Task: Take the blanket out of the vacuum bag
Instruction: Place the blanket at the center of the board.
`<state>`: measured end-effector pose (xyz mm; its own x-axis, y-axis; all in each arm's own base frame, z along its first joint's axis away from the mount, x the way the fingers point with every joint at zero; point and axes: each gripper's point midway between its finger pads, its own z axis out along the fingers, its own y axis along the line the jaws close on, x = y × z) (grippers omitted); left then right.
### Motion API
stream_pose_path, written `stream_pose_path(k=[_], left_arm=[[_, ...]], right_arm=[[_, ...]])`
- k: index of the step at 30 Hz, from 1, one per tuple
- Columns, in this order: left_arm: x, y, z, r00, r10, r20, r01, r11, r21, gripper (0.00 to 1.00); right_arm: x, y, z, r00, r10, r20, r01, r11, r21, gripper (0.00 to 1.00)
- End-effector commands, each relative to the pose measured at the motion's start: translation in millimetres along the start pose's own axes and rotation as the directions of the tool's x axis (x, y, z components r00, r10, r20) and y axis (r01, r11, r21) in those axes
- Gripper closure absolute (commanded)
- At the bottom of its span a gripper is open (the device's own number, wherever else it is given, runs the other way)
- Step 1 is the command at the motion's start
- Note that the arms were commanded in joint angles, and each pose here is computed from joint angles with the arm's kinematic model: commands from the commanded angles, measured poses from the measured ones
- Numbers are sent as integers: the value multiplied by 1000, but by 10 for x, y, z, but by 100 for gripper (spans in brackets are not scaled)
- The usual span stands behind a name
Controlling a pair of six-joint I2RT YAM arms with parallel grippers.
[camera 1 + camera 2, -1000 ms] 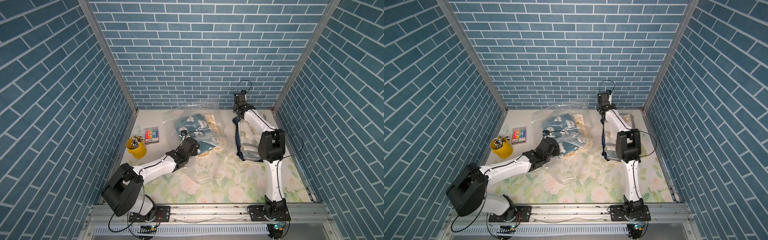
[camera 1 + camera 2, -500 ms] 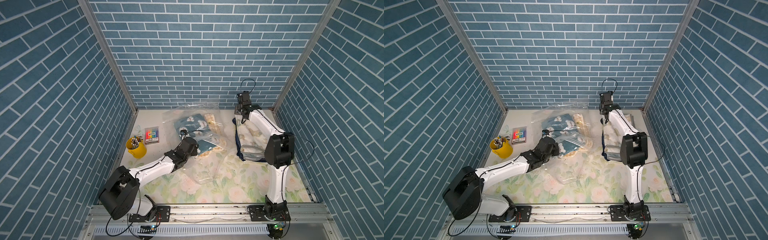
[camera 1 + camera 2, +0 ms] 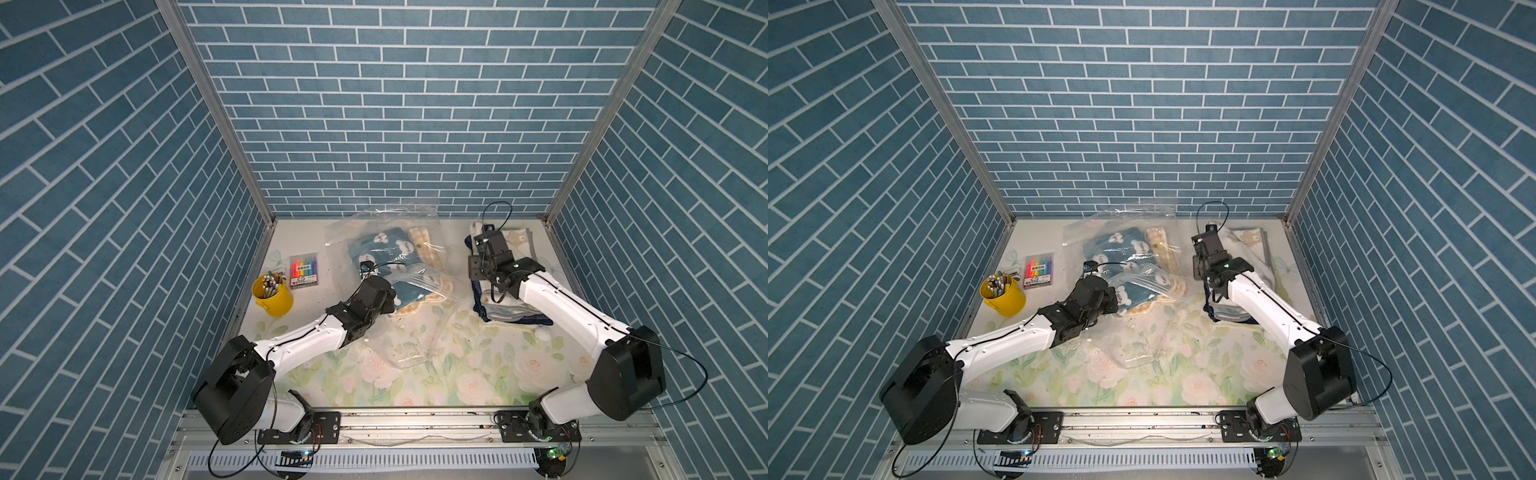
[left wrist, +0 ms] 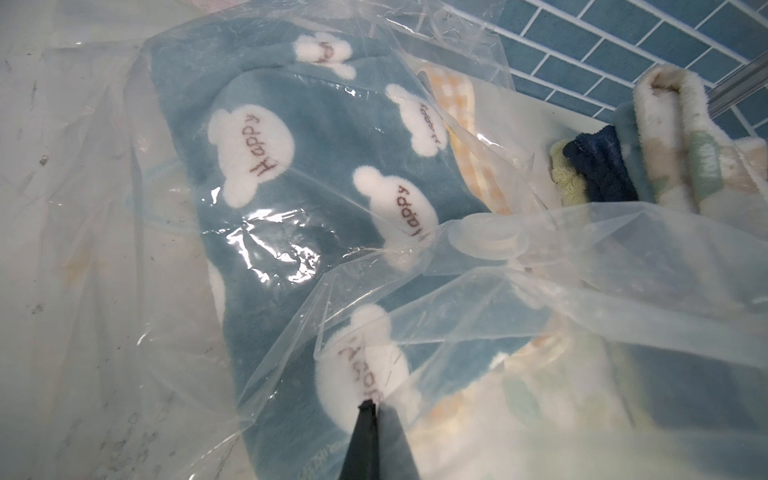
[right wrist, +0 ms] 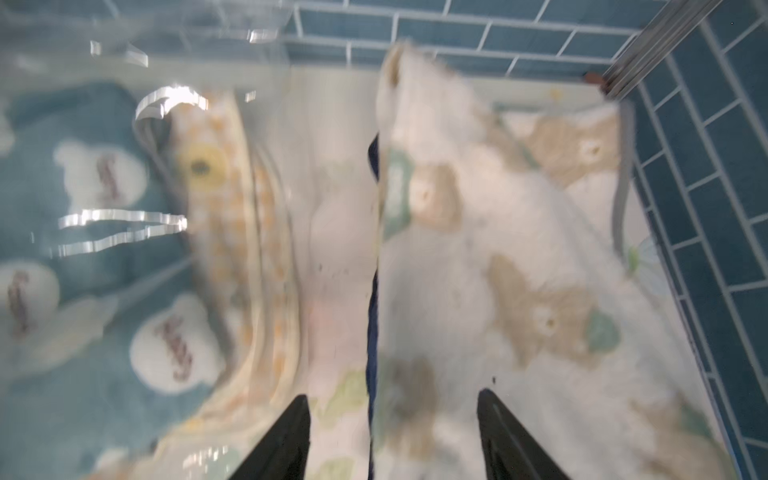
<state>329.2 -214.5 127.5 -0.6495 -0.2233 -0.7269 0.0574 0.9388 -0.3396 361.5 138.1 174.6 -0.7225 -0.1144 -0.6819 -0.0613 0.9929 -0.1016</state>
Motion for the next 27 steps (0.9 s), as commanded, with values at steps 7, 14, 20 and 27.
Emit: stream_pose_path(k=[7,14,20,27], left_arm=[[128,61,19,1000,-22,-22,22,1000,10,99],[151,63,44,999,-25,-29,26,1000,7,100],[85,28,10,1000,-24,-13,24,1000,18,100],[100,16,36,1000,-24,-18,25,999,23,100]], right_arm=[[520,-276,-94,996,-19,-87,29,993,117,47],[374,-303,-180,999,-27,-44,33,992,122,99],[388,-350,-374,999,-19,-45,24,994,103,100],[716,-332,-448,992,-40,-123,48,997,60,100]])
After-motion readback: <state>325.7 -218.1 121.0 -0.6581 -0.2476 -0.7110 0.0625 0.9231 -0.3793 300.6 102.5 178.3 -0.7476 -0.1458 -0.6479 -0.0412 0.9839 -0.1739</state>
